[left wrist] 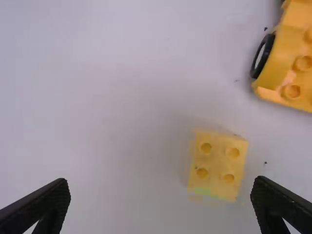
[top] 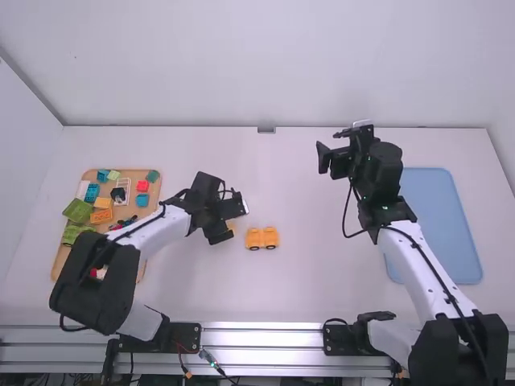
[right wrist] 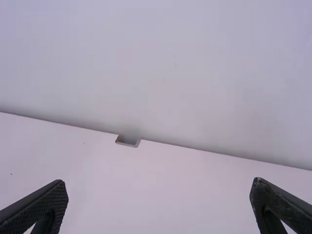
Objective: Assemble lego blocks to make yellow taxi
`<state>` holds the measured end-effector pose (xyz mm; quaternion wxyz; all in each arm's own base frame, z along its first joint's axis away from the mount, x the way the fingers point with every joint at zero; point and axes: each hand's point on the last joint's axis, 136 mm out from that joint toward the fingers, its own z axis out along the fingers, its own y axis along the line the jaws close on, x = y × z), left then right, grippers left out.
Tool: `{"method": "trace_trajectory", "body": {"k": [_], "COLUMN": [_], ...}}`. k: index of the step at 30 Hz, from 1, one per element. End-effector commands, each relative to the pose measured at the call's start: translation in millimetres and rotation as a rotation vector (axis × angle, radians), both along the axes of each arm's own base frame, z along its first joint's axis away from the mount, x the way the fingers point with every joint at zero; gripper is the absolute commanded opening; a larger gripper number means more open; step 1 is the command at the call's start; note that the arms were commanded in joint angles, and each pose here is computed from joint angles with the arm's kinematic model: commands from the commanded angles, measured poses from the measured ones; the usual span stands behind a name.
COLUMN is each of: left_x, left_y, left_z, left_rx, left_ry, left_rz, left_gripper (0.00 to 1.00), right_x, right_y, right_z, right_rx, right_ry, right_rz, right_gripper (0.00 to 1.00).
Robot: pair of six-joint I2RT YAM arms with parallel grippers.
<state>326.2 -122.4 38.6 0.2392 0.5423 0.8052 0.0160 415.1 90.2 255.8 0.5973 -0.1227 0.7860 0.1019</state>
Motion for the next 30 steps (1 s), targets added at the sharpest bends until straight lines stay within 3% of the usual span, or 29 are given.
{"method": "trace_trajectory", "body": {"k": [1,13,15,19,20,21,22,23,26,30], "left_x": [-7.2,-12.8,-16.7,-20.8,-22.8,-23.2,-24.8,-25.5,-24.8,-18.9], "left_y": [-6.9,-9.2,-10.7,-8.4,-6.4,-5.6,-3.8,-3.6,-4.4,-12.2], "left_z": [20.4,28.1,31.5,42.4,45.7,46.2,49.6,50.1,44.6,31.8], "left_rx": [-0.039,-0.093,-0.167,-0.409,-0.491,-0.51,-0.619,-0.662,-0.737,-0.791], "left_ry": [-0.034,-0.033,-0.031,-0.05,-0.06,-0.063,-0.075,-0.079,-0.094,-0.074], "left_rz": [-0.069,-0.137,-0.212,-0.304,-0.324,-0.327,-0.33,-0.332,-0.335,-0.311], "left_gripper": [0.99,0.99,0.99,0.99,0.99,0.99,0.99,0.99,0.99,0.99], "right_x": [4.0,2.8,1.2,-13.0,-20.2,-22.6,-37.0,-43.7,-67.0,-76.9], "right_y": [1.2,2.0,4.6,29.4,39.3,42.1,57.6,64.0,83.4,94.0], "right_z": [11.1,7.8,5.3,-2.1,-4.8,-5.9,-12.9,-17.0,-31.5,-56.6], "right_rx": [-0.01,-0.012,-0.025,-0.095,-0.128,-0.138,-0.194,-0.21,-0.223,-0.171], "right_ry": [-0.026,-0.012,-0.006,-0.01,-0.021,-0.024,-0.045,-0.053,-0.082,-0.071], "right_rz": [0.007,0.012,0.033,0.226,0.309,0.334,0.479,0.541,0.733,0.836], "right_gripper": [0.99,0.99,0.99,0.99,0.99,0.99,0.99,0.99,0.99,0.99]}}
